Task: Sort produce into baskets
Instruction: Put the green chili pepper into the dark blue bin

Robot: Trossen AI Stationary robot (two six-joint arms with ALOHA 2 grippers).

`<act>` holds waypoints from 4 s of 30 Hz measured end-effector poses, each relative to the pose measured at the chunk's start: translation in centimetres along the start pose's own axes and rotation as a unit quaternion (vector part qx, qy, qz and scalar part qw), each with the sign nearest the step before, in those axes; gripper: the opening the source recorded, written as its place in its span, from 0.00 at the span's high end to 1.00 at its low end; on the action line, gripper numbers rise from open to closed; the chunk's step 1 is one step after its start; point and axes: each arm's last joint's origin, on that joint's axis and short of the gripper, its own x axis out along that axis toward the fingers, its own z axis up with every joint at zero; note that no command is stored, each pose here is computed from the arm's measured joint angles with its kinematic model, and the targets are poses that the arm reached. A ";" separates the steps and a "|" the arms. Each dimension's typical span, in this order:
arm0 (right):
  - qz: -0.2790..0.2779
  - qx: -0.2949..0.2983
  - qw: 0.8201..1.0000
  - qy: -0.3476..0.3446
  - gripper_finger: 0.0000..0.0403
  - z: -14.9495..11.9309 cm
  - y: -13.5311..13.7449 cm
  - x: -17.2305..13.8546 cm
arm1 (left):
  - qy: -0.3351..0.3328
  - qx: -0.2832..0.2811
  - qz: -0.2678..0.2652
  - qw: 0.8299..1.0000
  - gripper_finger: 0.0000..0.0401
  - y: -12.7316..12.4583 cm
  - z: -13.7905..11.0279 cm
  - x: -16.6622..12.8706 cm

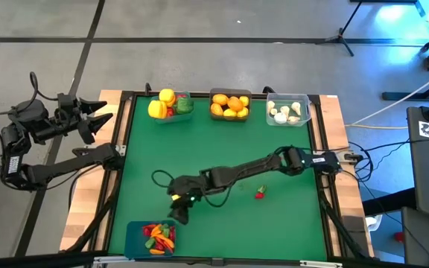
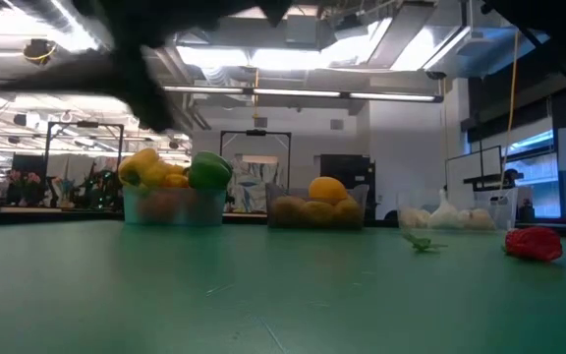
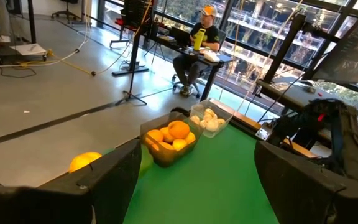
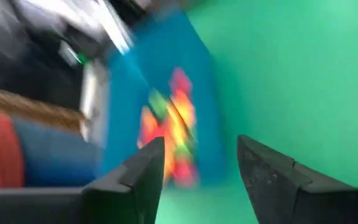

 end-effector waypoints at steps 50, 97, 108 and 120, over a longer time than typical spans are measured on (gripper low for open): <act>-0.415 0.510 0.748 0.088 0.45 -17.8 -4.9 -21.4 | 0.014 -0.004 0.005 1.000 0.23 0.1 -0.3 0.0; -0.364 0.476 0.801 0.008 0.88 -15.1 -4.3 -17.4 | 0.011 -0.011 0.014 1.000 0.23 0.1 -0.2 0.0; -0.125 0.251 0.944 -0.176 0.88 -7.9 -0.3 -13.3 | 0.011 -0.011 0.014 1.000 0.23 0.1 -0.3 0.0; -0.010 -0.043 0.987 -0.153 0.88 -1.4 3.3 -4.7 | 0.012 -0.013 0.014 1.000 0.23 0.1 -0.3 0.0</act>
